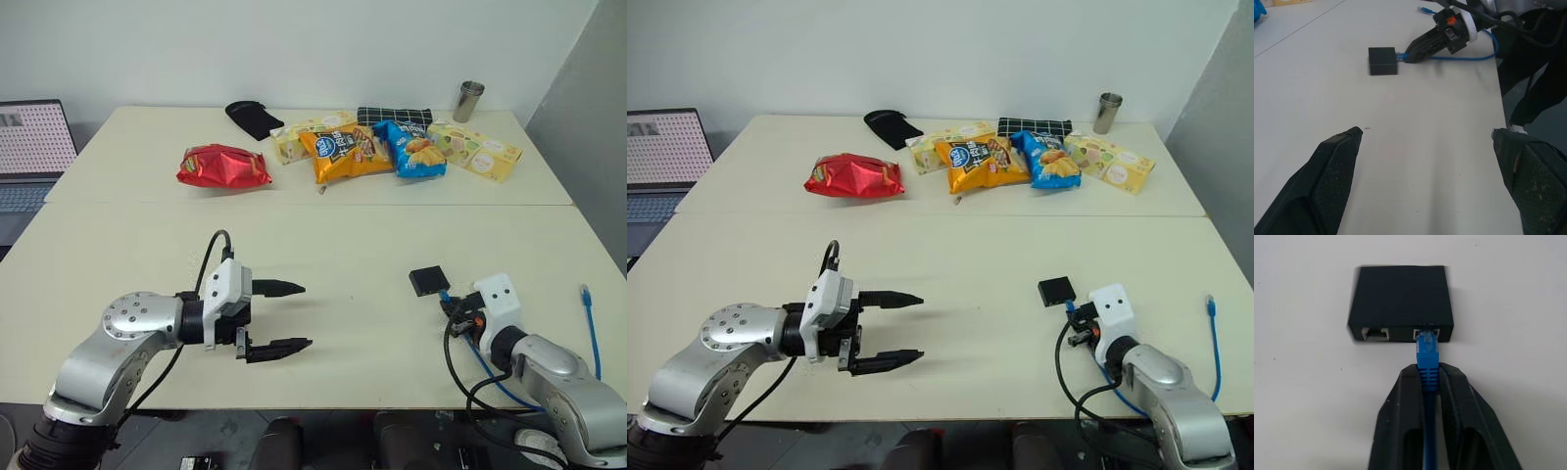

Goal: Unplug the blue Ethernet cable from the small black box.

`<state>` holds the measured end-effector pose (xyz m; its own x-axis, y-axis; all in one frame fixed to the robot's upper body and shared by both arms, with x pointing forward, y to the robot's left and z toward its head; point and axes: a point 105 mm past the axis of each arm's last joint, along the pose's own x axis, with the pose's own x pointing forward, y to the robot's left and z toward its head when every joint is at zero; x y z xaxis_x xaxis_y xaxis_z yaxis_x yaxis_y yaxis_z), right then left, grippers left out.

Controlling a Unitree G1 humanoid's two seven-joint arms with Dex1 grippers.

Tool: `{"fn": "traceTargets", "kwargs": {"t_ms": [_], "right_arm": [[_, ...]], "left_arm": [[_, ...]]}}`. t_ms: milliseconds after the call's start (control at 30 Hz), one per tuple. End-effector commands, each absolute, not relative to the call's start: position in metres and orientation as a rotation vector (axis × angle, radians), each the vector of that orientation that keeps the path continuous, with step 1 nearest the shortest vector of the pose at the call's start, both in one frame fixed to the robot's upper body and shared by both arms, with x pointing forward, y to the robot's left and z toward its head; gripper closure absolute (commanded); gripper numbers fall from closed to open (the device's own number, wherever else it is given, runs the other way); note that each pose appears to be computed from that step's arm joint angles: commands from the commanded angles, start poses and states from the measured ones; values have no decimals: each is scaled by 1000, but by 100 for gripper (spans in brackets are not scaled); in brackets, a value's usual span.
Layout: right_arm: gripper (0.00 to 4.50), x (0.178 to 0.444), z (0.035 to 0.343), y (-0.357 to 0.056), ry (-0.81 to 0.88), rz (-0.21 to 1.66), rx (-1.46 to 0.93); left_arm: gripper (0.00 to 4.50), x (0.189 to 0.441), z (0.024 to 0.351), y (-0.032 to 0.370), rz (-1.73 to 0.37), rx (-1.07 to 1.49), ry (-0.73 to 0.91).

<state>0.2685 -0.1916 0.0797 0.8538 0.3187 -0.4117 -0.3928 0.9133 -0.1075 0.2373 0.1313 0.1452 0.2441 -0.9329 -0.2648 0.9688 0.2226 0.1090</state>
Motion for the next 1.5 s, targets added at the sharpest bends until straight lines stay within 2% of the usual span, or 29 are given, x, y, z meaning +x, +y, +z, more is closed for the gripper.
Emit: {"fn": "traceTargets", "kwargs": {"t_ms": [33, 233, 367, 533, 667, 900, 1267, 1500], "right_arm": [[439, 274, 101, -193, 329, 416, -246], [439, 282, 129, -164, 183, 657, -458], [439, 291, 153, -119, -78, 929, -776], [439, 295, 169, -83, -316, 1124, -965], [439, 296, 178, -65, -424, 1219, -1027], [439, 294, 192, -45, -561, 1275, -1072], [439, 290, 201, -38, -652, 1273, -1083], [439, 290, 204, -37, -682, 1259, -1082]], "left_arm": [[0, 238, 150, 128, -1314, 297, 137], [0, 248, 147, 135, -1242, 232, 144], [0, 262, 159, 140, -1182, -7, 160], [0, 272, 173, 141, -1134, -185, 191], [0, 271, 177, 137, -1131, -251, 220], [0, 266, 184, 129, -1166, -355, 214], [187, 266, 184, 124, -1191, -395, 229], [336, 266, 180, 125, -1192, -390, 248]]}}
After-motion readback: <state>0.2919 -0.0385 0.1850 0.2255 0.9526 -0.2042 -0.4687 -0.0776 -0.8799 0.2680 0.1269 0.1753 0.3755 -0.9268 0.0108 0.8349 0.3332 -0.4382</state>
